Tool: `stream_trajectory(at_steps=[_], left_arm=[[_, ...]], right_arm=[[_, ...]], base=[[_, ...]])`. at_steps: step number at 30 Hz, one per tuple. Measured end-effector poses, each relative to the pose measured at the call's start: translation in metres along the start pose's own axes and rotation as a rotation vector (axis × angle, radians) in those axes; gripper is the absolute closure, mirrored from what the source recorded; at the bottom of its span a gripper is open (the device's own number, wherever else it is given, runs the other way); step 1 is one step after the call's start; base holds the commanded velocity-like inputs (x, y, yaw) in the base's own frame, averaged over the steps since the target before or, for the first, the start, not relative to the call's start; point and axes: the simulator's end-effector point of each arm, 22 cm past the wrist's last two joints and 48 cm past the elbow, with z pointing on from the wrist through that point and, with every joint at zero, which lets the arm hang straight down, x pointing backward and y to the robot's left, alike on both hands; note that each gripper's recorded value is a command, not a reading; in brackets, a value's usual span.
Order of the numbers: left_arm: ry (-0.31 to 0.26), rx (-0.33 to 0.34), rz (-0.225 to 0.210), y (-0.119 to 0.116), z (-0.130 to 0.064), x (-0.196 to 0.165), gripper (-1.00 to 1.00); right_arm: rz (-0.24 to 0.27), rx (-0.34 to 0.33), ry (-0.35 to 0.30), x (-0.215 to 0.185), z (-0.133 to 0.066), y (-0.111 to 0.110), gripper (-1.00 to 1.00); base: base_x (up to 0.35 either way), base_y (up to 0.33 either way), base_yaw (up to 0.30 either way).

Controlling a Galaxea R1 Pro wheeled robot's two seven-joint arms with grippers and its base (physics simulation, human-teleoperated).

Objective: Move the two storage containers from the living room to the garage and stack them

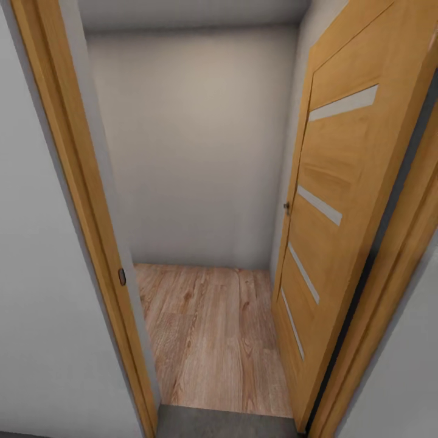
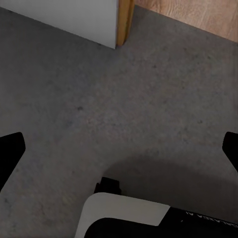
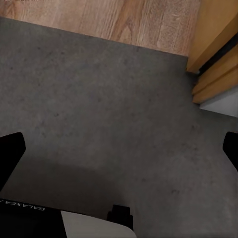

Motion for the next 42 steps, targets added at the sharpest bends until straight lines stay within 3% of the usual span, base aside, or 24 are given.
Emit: stream_trajectory(at_steps=[42], left_arm=[[-0.019,0.005,-0.002,-0.0023,-0.0012,-0.0081,-1.0]], right_arm=[[-0.002,0.004,-0.022,-0.0091,-0.0023,-0.0013,-1.0]], base=[[0.0,0.0,-0.015]])
